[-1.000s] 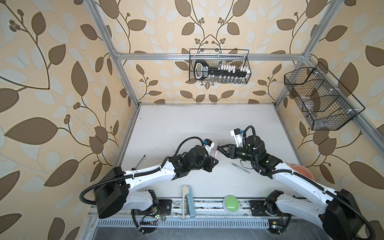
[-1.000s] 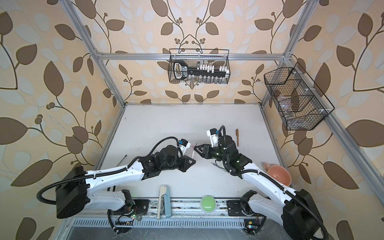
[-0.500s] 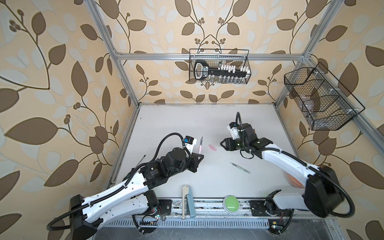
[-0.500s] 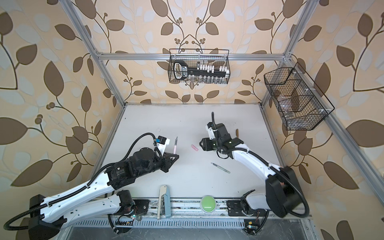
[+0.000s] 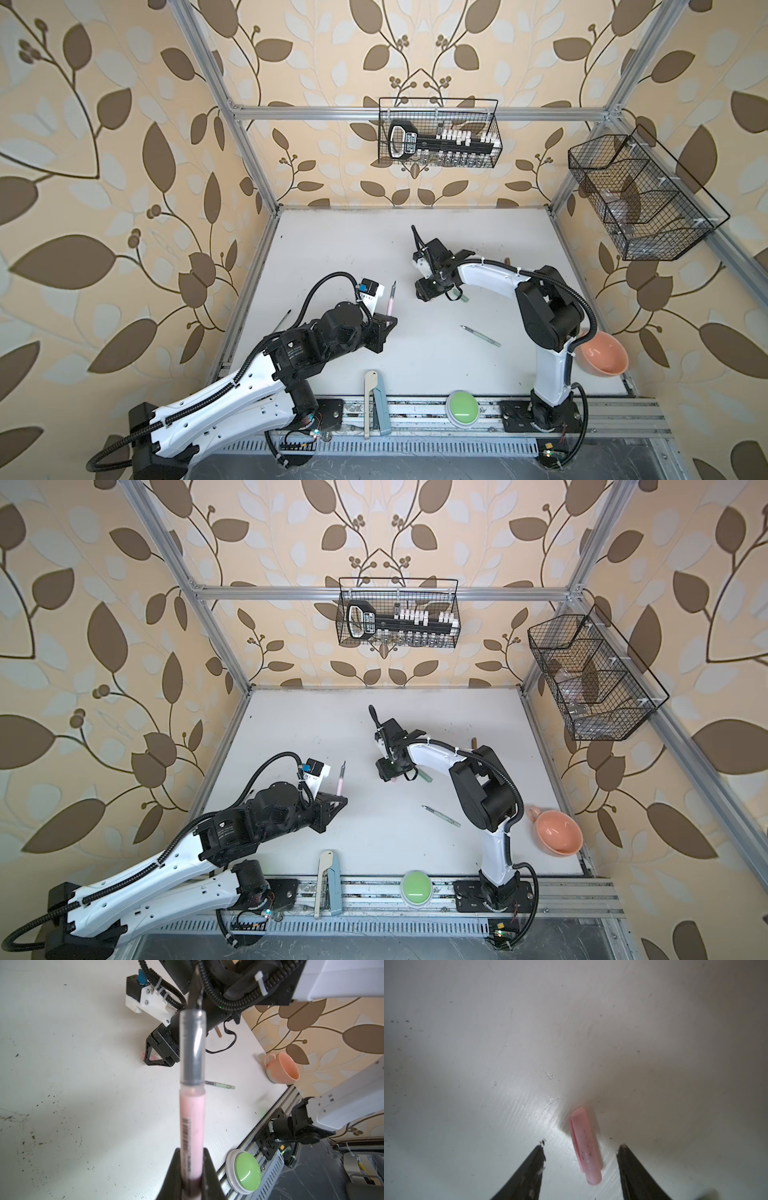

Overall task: Insert the pens into the pen caps
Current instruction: 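Move the right gripper over the pink cap and lower onto it, then close the right gripper on the pink cap and lift it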

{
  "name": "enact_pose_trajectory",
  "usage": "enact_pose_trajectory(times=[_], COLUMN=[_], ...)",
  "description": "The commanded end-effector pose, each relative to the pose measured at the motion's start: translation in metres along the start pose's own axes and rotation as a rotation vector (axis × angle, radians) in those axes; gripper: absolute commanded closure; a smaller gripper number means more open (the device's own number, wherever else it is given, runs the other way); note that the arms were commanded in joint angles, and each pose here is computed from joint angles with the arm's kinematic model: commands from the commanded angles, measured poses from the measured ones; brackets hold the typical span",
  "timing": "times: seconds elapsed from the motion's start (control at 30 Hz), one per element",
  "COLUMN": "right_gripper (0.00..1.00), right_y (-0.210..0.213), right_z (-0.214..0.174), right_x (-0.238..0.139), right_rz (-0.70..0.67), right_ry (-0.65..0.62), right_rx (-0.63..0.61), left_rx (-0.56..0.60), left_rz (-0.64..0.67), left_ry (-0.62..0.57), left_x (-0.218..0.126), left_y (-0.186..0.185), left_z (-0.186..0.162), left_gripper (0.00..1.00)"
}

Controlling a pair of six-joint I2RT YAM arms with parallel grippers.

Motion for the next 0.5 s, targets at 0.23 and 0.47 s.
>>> enact_pose_trajectory(times=[0.23,0.47], right_gripper=[0.46,0.46], right_y=[-0.006,0.001], right_z=[-0.003,-0.006], right_x=[0.006,0.019], right_rz=[-0.025,-0.026], right_ry=[0.174,0.253], right_rx=[-0.153,-0.231], left_rx=[0.014,0.017], left_rz=[0.035,0.039], left_ry=[-0.023,-0.022], left_x=[-0.004,-0.002], left_y=[0.008,0.007], left_z=[0.002,0.003], left_gripper=[1.0,1.0])
Point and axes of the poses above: each gripper's point midway between its finger pads, its own x axis out along the fingers, its own y axis along the line the jaws close on, z = x × y, the point moved 5 cm from there along -x, back along the fingers, and after that the axes turned 13 degrees about -x, right-handed, at the moved point
